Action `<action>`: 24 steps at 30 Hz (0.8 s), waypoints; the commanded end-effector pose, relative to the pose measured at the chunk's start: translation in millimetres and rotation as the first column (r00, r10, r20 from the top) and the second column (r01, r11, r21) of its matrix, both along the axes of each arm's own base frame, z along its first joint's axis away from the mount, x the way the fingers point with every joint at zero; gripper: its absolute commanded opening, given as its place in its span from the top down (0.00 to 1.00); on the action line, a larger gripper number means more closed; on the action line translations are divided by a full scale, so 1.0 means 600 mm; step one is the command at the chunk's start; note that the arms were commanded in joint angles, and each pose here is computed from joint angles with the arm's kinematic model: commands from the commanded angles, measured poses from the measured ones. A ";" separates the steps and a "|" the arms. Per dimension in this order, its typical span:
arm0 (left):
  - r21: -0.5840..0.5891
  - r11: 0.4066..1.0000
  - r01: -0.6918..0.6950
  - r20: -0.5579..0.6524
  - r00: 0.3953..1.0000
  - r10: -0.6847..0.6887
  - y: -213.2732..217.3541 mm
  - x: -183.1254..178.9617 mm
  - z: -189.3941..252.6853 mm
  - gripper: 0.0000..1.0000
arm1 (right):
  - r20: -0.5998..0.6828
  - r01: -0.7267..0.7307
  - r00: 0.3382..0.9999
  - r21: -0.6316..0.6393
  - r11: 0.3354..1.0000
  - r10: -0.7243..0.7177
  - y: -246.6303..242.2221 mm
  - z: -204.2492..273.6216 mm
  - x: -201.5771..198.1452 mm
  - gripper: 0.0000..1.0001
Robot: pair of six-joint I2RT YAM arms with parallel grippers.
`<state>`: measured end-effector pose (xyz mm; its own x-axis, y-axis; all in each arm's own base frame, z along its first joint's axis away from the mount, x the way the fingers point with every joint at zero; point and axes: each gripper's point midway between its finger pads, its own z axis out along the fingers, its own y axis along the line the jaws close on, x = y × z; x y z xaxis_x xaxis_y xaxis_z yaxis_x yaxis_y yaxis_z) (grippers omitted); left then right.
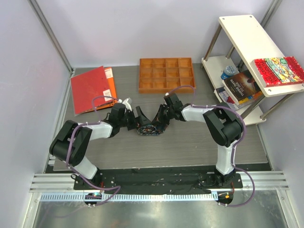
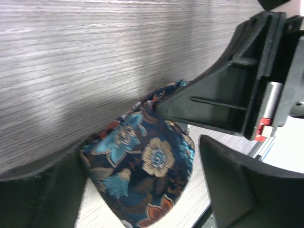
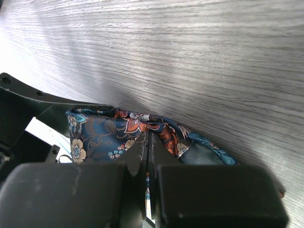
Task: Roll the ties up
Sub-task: Roll the tie at the center of the board.
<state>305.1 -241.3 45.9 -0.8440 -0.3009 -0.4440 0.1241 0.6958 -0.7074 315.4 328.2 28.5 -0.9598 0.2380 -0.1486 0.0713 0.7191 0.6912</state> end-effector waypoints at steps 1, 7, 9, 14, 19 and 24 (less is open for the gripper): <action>0.113 0.993 -0.015 -0.085 0.996 0.025 0.021 -0.026 -0.026 0.00 | 0.023 0.018 1.000 -0.016 1.000 -0.017 -0.009 0.009 -0.002 0.97; 0.234 0.971 -0.052 -0.123 0.989 0.082 0.053 -0.029 -0.013 0.00 | 0.088 0.045 0.995 -0.001 0.999 -0.045 -0.013 0.062 0.006 0.96; 0.336 0.940 -0.059 -0.168 0.978 0.121 0.081 -0.041 -0.016 0.00 | 0.101 0.058 0.993 -0.013 0.998 -0.056 -0.022 0.069 0.005 0.96; 0.448 0.891 -0.074 -0.198 0.964 0.179 0.123 -0.064 -0.011 0.00 | 0.124 0.069 0.990 -0.009 0.998 -0.068 -0.034 0.091 -0.007 0.96; 0.354 0.920 -0.168 -0.171 0.956 0.240 0.114 -0.068 0.023 0.00 | 0.137 0.064 0.989 0.000 0.998 -0.063 -0.030 0.101 -0.013 0.96; 0.274 0.934 -0.228 -0.165 0.946 0.279 0.111 -0.080 0.032 0.00 | 0.172 0.026 0.985 0.025 0.999 -0.030 0.002 0.121 -0.017 0.96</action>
